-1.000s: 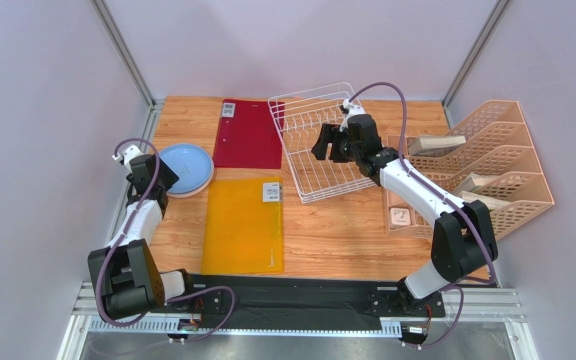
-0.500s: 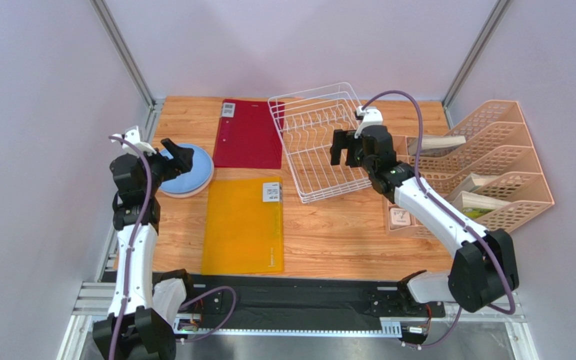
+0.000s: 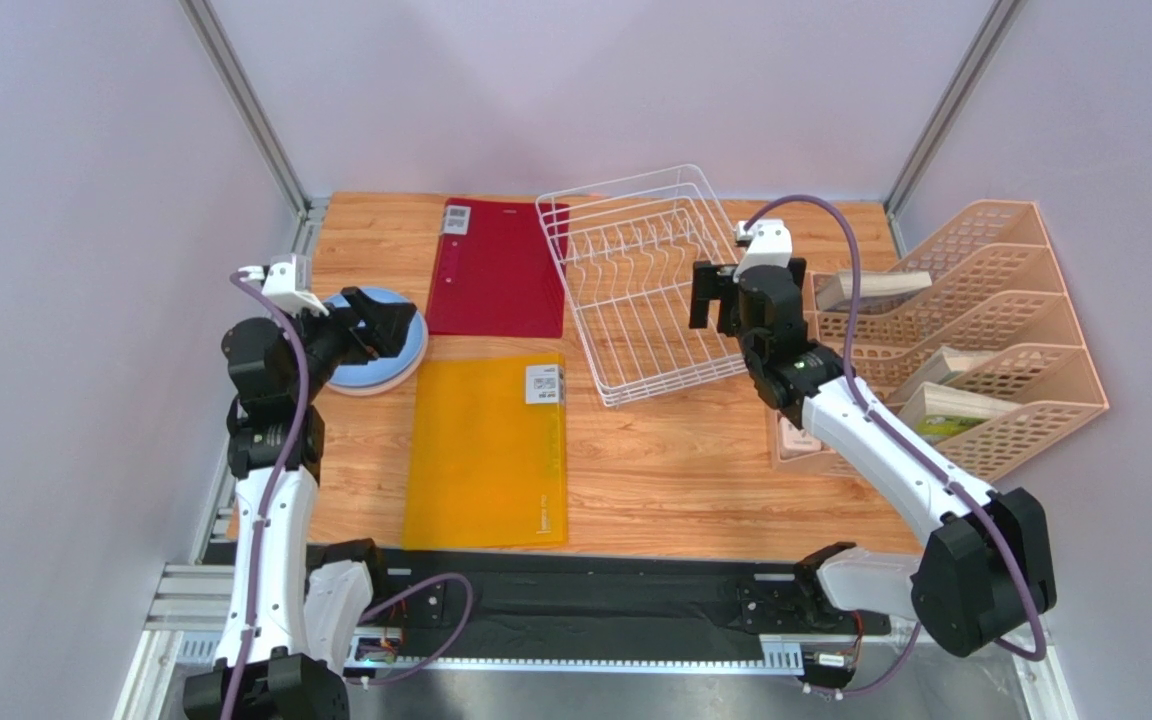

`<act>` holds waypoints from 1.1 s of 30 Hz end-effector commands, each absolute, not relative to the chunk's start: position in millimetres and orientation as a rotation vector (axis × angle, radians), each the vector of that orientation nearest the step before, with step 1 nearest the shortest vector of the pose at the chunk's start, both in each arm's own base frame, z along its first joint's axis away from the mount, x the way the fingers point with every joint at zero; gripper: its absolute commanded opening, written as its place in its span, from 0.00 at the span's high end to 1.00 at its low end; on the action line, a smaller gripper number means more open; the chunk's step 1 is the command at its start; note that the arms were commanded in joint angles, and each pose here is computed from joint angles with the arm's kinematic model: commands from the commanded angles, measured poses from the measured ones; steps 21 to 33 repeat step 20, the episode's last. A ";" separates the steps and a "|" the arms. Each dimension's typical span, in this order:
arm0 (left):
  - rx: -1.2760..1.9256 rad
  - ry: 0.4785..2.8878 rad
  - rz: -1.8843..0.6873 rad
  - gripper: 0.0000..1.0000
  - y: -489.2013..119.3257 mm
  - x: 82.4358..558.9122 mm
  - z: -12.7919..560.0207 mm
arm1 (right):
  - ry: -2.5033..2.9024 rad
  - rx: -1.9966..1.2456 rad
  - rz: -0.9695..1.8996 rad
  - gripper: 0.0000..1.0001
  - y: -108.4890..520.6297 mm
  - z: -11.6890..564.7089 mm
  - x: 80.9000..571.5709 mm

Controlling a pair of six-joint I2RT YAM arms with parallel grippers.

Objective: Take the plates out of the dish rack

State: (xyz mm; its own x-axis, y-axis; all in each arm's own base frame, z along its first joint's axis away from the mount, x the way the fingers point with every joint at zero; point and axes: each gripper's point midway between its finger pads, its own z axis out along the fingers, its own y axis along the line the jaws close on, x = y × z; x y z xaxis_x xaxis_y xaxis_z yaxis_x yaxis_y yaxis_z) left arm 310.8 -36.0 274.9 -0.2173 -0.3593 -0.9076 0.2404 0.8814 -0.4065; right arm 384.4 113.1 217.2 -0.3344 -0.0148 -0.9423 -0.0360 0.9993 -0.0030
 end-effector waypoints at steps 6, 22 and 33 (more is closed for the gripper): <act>-0.036 1.690 -0.539 0.00 -43.1 309.7 284.6 | 1.812 0.205 -0.109 0.00 32.5 238.7 385.1; 0.024 1.647 -0.499 0.00 -56.7 309.9 314.2 | 1.750 0.197 0.002 0.00 36.6 260.0 375.2; 0.024 1.647 -0.499 0.00 -56.7 309.9 314.2 | 1.750 0.197 0.002 0.00 36.6 260.0 375.2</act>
